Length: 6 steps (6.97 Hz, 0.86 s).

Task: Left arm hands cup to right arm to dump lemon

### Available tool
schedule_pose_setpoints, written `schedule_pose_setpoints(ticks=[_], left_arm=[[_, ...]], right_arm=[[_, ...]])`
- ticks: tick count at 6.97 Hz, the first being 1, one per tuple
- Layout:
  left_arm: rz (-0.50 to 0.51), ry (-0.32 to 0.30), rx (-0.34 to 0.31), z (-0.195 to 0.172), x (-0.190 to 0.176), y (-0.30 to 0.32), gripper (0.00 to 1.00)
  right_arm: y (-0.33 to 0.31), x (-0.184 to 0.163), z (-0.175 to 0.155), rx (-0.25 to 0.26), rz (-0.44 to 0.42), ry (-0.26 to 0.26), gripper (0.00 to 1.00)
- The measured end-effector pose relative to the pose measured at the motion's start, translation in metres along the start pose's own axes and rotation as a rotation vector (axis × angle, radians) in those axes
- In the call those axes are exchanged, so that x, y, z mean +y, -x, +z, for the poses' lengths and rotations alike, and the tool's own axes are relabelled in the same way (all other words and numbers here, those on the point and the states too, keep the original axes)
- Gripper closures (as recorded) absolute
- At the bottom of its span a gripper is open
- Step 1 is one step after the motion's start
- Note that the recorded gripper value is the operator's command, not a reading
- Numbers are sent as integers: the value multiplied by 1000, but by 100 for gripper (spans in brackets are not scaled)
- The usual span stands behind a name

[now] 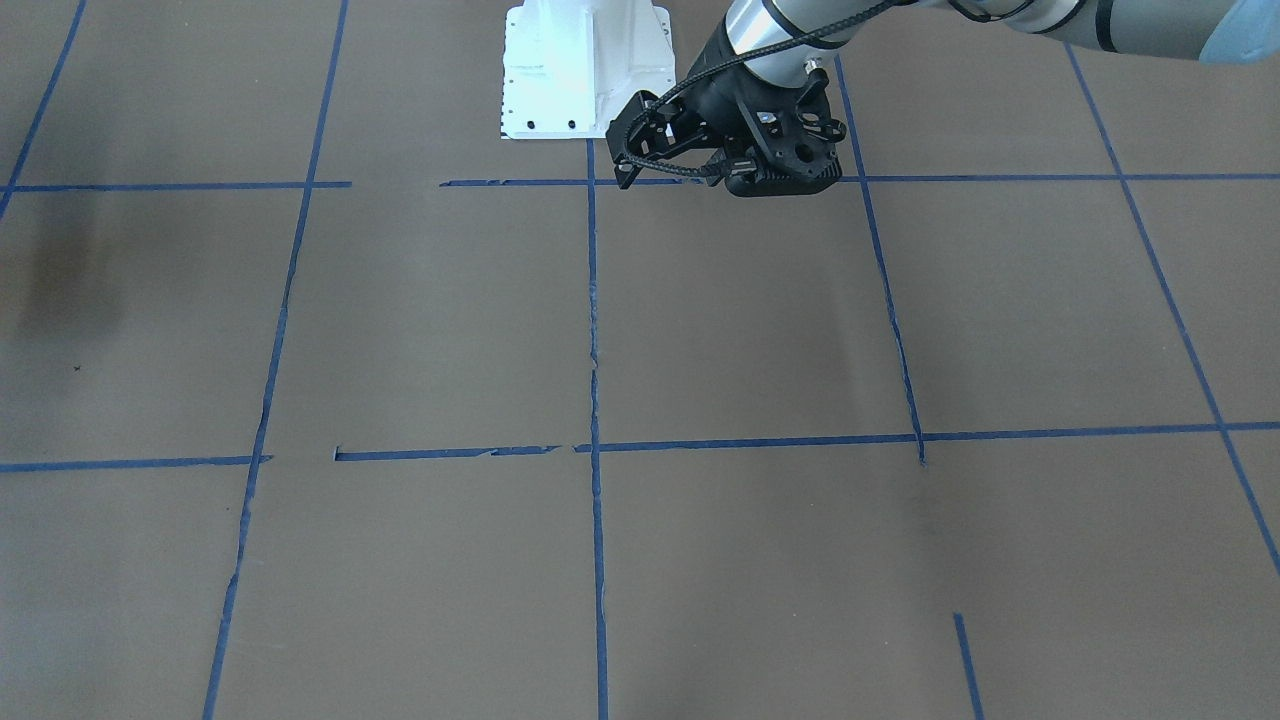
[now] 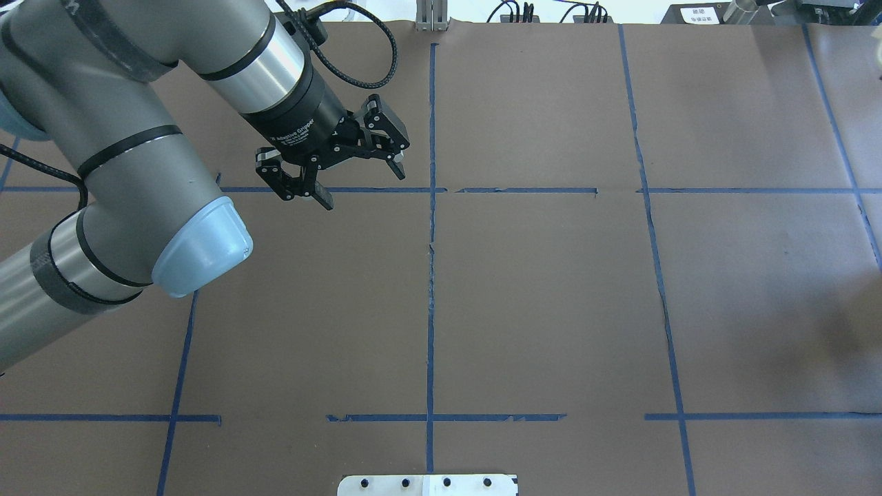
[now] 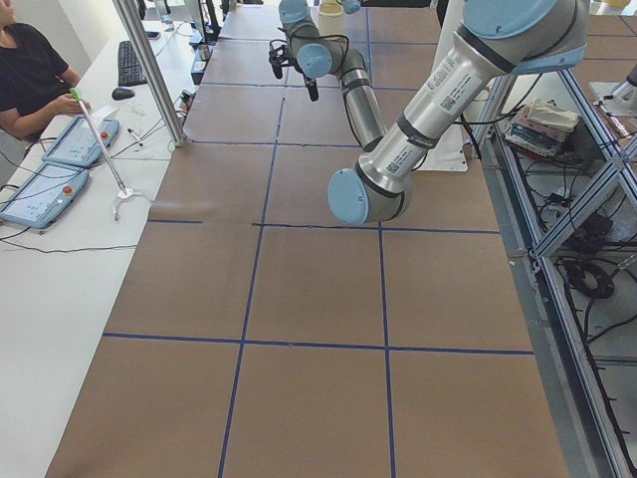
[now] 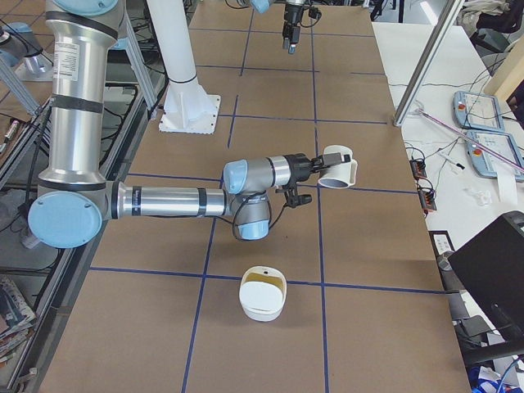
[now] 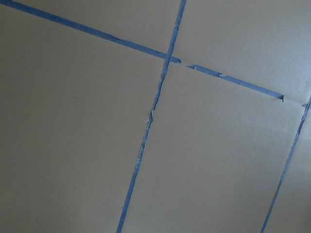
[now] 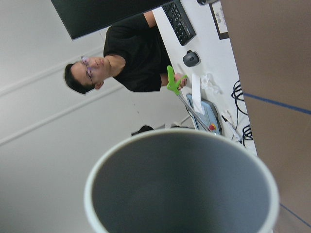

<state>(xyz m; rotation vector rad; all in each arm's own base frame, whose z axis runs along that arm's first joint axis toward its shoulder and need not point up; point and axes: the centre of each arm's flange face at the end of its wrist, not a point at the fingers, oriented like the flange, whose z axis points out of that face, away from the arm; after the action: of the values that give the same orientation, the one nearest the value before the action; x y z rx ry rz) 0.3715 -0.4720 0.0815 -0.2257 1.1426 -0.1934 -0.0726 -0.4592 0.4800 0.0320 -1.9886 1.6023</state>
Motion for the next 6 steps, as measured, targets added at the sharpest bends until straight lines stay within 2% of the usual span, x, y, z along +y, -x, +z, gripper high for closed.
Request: schedule_pose_setpoints(ticks=[2, 4, 5, 6], left_arm=[[-1, -7, -2, 0, -1, 0, 0], [-2, -25, -4, 1, -4, -2, 0], [-1, -34, -5, 1, -5, -3, 0], [1, -44, -6, 2, -6, -3, 0]], right_arm=[[-59, 70, 64, 45, -417, -27, 98], [-122, 135, 101, 89, -871, -25, 97], [-157, 182, 120, 106, -1063, -30, 98], [-188, 230, 137, 136, -1201, -43, 98]])
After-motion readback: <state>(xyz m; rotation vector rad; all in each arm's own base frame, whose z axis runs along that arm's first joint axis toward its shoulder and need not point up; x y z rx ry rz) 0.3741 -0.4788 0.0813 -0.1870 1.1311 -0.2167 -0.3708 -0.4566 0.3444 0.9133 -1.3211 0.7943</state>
